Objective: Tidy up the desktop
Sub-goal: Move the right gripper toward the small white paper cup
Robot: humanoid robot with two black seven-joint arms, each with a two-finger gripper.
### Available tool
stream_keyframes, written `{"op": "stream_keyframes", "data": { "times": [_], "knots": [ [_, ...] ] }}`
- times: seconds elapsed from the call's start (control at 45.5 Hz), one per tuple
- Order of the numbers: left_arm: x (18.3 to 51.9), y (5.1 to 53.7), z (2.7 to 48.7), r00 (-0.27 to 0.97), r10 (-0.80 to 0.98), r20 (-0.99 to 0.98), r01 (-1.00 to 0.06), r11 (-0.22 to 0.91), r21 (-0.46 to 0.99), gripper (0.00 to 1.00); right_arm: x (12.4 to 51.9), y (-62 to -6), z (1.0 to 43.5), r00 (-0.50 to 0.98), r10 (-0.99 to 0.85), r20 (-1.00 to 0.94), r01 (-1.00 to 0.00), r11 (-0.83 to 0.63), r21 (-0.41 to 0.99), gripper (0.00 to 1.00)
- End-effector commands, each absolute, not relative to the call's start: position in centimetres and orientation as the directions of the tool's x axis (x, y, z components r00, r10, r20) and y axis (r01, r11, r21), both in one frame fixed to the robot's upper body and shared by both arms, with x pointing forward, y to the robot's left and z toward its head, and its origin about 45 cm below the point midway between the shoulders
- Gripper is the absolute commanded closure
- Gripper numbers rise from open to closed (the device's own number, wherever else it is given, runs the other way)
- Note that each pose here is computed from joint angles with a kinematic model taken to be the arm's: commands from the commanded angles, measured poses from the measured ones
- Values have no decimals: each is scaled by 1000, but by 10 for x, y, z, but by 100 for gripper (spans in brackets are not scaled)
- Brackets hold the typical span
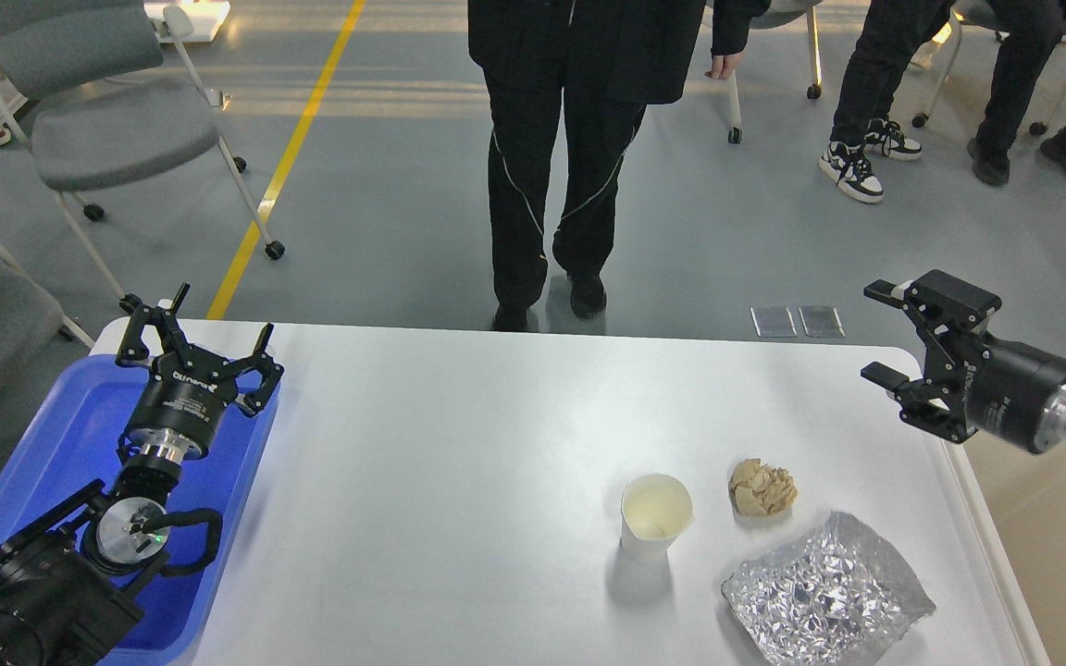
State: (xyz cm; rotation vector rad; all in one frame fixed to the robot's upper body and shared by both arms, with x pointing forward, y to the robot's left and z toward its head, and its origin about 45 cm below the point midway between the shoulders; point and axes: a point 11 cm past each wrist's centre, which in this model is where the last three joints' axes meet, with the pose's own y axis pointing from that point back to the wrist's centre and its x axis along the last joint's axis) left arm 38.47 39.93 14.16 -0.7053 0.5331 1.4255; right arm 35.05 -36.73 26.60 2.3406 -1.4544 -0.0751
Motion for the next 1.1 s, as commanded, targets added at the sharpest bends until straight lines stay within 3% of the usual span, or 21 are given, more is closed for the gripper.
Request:
{"op": "stream_keyframes", "data": {
  "times": [0.0,0.484,0.791,0.879,1.077],
  "knots": [
    [385,399,142,91,697,-711,-993,7,-120,0,350,-349,278,604,-720,342,-774,-426,469,0],
    [385,399,142,95,696,-711,-992,10,-123,0,335,-294,244,827,-258,499,-556,-502,663,0],
    [385,398,142,97,696,-712,-992,11,-124,0,348,-217,245,841,3,541,-447,-559,698,0],
    [385,398,142,97,696,-712,-992,11,-124,0,341,-203,226,846,92,525,-397,-549,736,0],
    [385,398,142,97,696,-712,-992,11,-124,0,344,-189,192,788,237,568,-395,-513,763,1]
  ]
}}
